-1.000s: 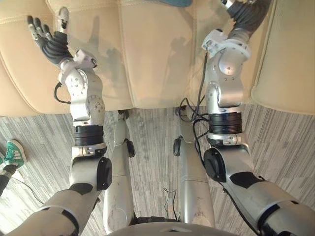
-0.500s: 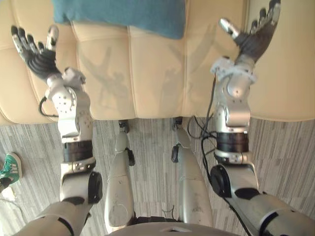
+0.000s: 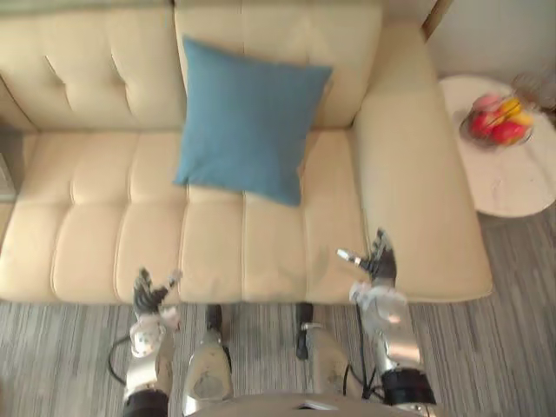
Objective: Pick up cushions and gather them together orderly.
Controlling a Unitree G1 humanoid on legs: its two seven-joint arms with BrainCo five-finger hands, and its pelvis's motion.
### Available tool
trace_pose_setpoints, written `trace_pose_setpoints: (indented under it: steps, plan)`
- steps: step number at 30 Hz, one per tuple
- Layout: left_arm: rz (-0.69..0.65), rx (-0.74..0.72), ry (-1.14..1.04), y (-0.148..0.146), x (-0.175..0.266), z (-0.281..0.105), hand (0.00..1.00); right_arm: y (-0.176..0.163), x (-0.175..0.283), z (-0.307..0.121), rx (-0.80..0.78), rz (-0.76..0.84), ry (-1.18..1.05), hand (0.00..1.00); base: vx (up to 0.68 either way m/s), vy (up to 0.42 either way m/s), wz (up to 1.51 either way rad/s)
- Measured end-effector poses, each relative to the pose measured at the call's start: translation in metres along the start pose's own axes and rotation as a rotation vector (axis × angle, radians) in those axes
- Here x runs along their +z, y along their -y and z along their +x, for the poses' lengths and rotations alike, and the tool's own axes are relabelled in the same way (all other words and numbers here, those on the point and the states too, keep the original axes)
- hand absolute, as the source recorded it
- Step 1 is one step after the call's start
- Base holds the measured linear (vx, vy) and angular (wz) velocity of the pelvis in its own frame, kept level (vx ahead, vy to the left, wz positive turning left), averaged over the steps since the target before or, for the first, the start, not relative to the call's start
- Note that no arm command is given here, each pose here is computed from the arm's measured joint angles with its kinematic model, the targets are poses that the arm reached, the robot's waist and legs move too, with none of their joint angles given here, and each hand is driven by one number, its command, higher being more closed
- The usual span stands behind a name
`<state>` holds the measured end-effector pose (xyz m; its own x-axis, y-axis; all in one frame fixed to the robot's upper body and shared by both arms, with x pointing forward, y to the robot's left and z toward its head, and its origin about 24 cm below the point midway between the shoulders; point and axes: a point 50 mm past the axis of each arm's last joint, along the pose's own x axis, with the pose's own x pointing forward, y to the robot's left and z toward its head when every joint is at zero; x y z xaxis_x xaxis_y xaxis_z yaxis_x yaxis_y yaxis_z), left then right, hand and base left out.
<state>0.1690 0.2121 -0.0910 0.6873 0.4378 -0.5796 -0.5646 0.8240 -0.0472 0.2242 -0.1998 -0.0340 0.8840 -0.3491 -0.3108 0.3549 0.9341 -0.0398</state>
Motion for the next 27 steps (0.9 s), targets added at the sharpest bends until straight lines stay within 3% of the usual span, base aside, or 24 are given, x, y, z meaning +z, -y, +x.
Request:
trace_pose_setpoints:
  steps: [5, 11, 20, 27]
  plan:
    - [0.046, 0.023, -0.288, -0.010, -0.066, -0.013, 0.00, 0.007, -0.080, -0.024, 0.011, -0.100, -0.341, 0.00, 0.08, 0.052, -0.13]
    - [0.161, 0.042, -0.427, -0.023, -0.093, -0.022, 0.00, 0.022, -0.135, -0.057, -0.058, -0.033, -0.629, 0.00, 0.05, 0.035, -0.26]
    - [0.208, 0.068, -0.506, -0.037, -0.107, -0.028, 0.00, 0.049, -0.152, -0.071, -0.173, 0.022, -0.731, 0.00, 0.01, 0.011, -0.11]
    - [0.184, 0.111, -0.466, -0.043, -0.094, -0.018, 0.00, 0.031, -0.139, -0.054, -0.122, 0.028, -0.672, 0.00, -0.06, 0.021, -0.39]
